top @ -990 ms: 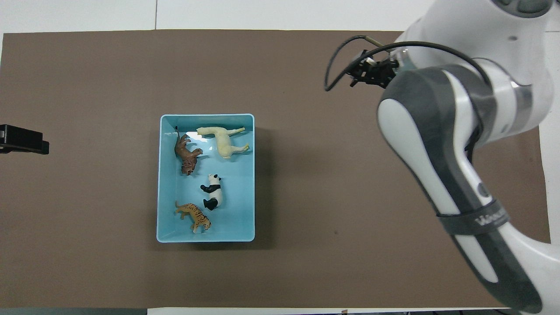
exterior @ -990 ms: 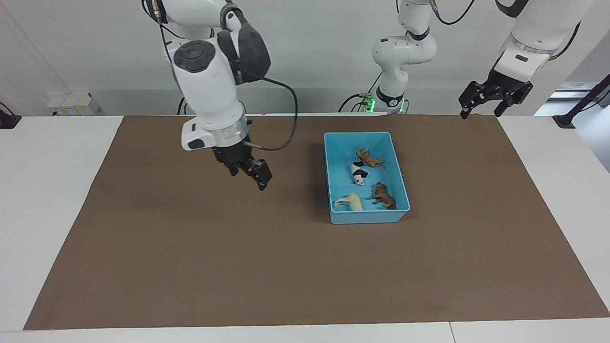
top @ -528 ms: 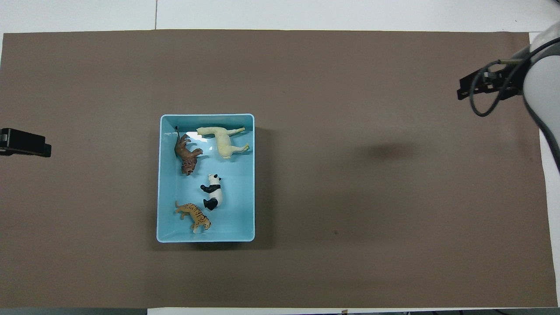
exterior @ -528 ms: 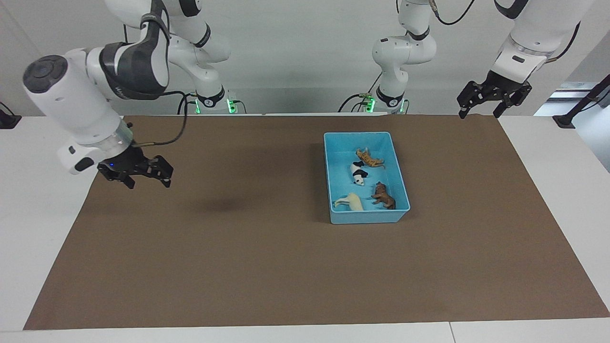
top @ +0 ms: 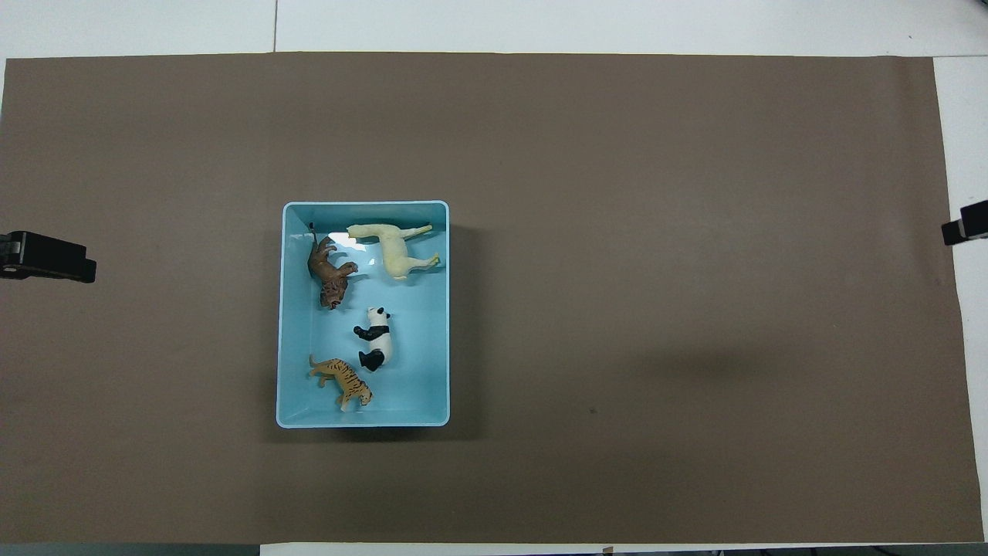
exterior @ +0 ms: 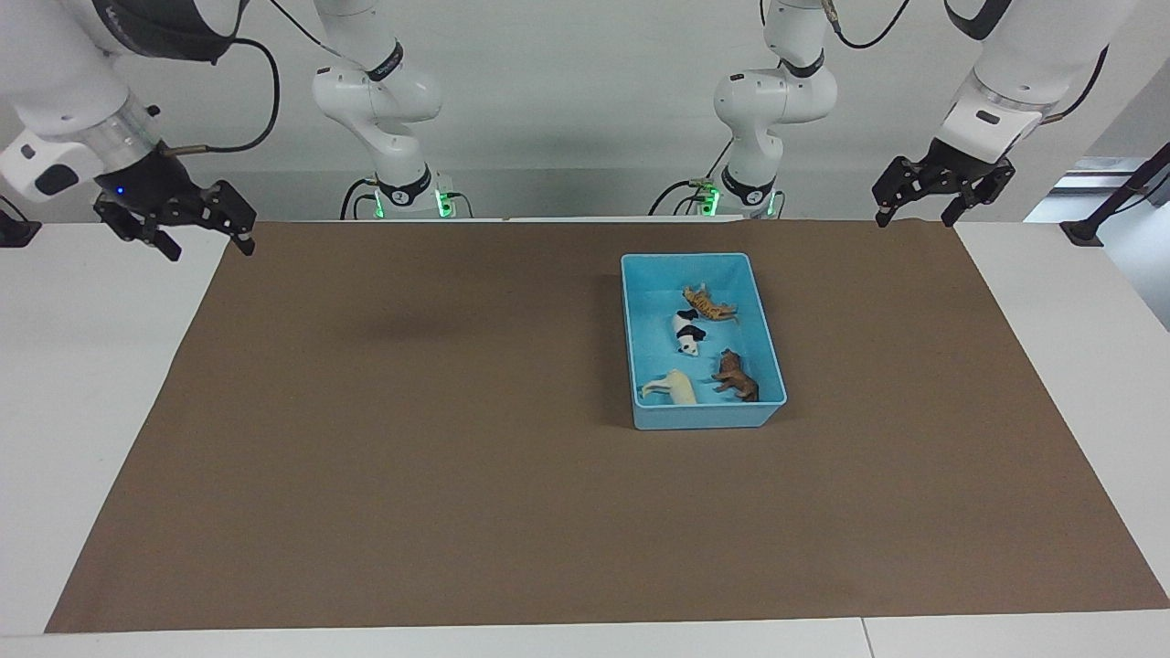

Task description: Put all toys into storage box

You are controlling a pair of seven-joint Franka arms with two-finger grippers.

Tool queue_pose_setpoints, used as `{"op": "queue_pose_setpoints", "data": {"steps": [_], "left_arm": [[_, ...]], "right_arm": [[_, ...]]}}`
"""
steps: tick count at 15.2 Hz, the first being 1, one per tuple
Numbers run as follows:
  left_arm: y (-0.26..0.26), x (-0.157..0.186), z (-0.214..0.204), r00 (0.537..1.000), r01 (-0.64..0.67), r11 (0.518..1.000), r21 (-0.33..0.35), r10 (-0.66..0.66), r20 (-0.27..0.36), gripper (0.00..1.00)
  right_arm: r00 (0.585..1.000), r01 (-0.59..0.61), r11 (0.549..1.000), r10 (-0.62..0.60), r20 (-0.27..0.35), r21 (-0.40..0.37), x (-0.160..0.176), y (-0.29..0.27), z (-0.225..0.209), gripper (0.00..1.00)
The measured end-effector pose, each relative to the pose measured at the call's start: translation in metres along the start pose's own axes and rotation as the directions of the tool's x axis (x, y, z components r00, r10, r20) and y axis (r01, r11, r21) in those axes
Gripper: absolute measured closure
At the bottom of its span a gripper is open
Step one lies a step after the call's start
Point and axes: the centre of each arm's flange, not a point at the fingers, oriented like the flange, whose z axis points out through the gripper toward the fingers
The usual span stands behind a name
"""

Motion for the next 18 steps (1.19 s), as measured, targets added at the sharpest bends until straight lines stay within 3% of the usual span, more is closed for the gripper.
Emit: {"op": "queue_pose_setpoints", "data": {"steps": [4,9,13,18], "left_arm": [[0.000,-0.002,0.002,1.000,0.000,1.000,-0.001,0.000,0.020,0.00],[0.001,-0.016,0.012,0.990,0.001,1.000,-0.006,0.000,0.140,0.00],[0.001,-0.026,0.016,0.976,0.001,1.000,-0.009,0.001,0.219,0.00],[0.001,-0.028,0.017,0.972,0.001,1.000,-0.009,0.001,0.235,0.00]], "right_arm": [[1.000,-0.006,1.000,0.006,0.014,0.001,-0.032,0.002,-0.003,0.00],[1.000,0.015,0.997,-0.015,0.006,-0.076,-0.029,0.006,-0.009,0.00],[1.000,0.019,0.997,-0.018,0.010,-0.075,-0.035,0.005,-0.026,0.00],[1.000,0.009,0.998,-0.007,0.026,-0.070,-0.040,0.010,-0.025,0.00]]}}
